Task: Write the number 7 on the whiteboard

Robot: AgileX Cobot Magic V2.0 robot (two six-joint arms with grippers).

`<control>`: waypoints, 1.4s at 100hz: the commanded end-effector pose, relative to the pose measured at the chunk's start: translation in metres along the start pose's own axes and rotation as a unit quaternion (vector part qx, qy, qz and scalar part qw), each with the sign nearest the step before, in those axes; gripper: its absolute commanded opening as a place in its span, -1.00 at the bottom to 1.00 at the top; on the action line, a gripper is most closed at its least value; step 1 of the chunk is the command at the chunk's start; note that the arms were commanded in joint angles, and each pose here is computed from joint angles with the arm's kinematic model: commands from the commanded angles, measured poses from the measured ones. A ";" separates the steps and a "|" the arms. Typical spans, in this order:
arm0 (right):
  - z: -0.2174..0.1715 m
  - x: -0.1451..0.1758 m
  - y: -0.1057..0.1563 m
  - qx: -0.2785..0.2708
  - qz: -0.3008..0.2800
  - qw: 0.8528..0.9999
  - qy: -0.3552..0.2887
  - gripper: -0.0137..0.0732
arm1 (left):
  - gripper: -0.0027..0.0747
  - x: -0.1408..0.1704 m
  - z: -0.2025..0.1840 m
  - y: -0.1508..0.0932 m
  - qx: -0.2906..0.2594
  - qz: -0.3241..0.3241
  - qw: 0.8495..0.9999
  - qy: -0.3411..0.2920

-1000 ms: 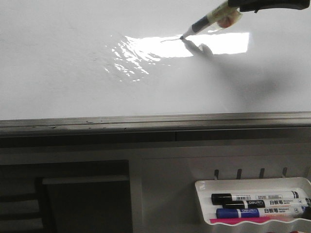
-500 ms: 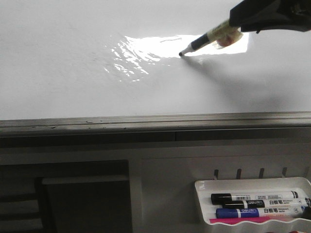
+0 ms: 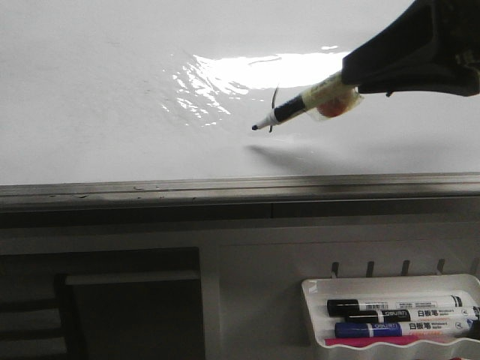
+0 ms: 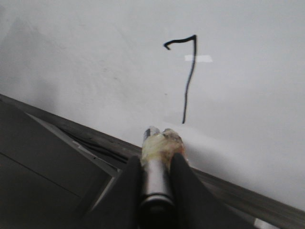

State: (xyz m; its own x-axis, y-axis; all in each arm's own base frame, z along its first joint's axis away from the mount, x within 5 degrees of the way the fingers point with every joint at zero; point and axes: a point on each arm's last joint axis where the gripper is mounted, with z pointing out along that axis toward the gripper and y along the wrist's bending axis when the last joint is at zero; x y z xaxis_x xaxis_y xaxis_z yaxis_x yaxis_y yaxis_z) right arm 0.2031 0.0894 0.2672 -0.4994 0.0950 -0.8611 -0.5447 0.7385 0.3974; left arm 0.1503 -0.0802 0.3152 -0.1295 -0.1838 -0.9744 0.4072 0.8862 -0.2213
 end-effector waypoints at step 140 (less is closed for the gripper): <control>-0.037 -0.058 0.058 -0.122 -0.084 0.979 0.141 -0.81 | -0.51 0.048 0.067 -0.134 0.265 0.229 0.928 0.123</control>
State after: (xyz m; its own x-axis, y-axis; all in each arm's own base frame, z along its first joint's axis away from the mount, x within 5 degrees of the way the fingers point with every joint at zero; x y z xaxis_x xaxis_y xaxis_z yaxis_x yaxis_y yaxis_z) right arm 0.1784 0.1012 0.3351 -0.5734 -0.2755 -0.7716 -0.7492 0.5574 0.3577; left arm 0.1493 -0.2331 0.2709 -0.0737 0.4264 -0.9015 0.8632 0.4800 0.1564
